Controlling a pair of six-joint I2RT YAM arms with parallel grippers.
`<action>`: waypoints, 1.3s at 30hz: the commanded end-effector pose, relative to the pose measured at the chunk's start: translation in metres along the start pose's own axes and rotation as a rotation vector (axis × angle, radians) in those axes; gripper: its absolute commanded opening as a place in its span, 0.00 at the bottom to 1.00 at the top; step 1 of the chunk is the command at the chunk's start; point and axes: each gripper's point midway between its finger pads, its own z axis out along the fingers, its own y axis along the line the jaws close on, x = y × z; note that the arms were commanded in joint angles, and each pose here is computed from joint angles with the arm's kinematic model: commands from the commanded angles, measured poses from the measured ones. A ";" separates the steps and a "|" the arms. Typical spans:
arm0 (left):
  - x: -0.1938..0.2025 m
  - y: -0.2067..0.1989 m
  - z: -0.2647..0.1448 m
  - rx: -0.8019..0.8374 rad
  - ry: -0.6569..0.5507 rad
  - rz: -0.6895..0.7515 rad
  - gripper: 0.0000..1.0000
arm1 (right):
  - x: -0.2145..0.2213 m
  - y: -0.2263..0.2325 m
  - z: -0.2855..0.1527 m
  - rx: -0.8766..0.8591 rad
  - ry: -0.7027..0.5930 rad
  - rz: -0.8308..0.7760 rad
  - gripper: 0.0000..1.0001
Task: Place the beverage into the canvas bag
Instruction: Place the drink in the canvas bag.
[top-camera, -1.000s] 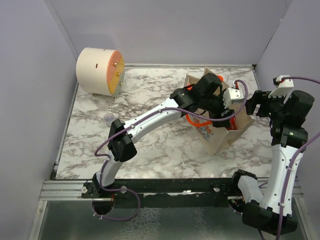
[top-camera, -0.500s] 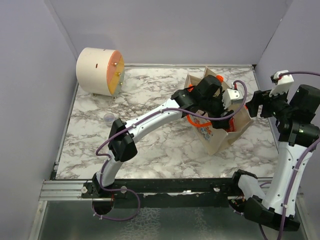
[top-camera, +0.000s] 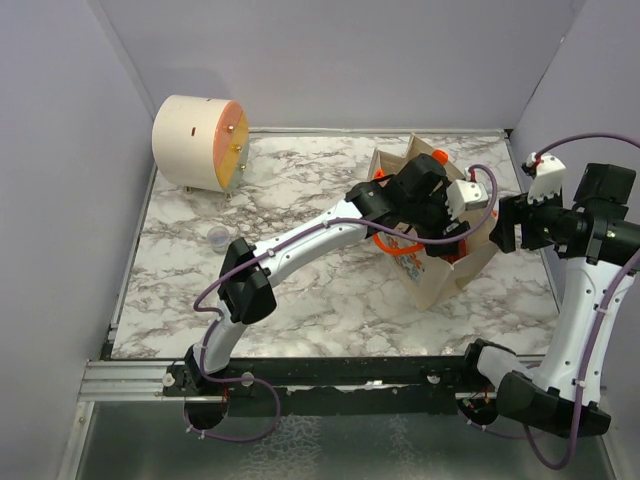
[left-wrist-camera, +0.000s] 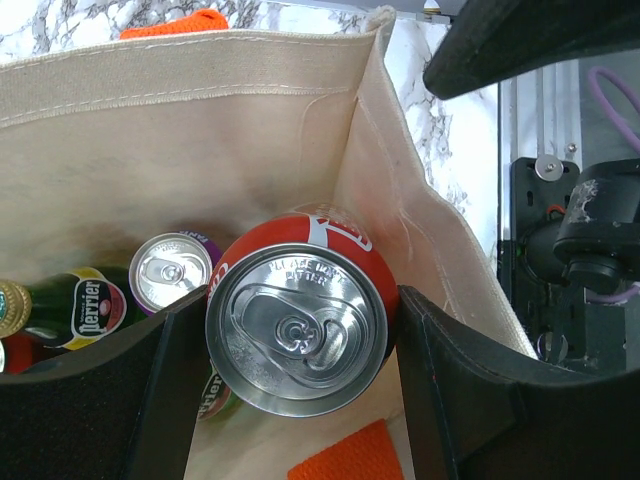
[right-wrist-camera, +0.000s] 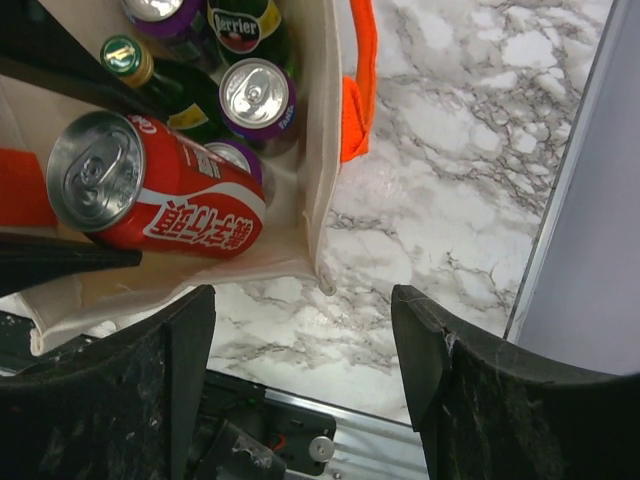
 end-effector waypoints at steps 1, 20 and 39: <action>-0.028 -0.007 -0.002 0.016 -0.086 0.074 0.00 | 0.023 0.006 0.005 -0.037 0.076 -0.008 0.69; 0.001 -0.036 0.015 0.150 0.000 0.148 0.00 | 0.008 0.019 0.010 -0.111 -0.003 0.040 0.64; -0.007 -0.052 0.012 0.247 -0.025 0.209 0.00 | 0.001 0.011 0.025 -0.120 -0.015 0.069 0.55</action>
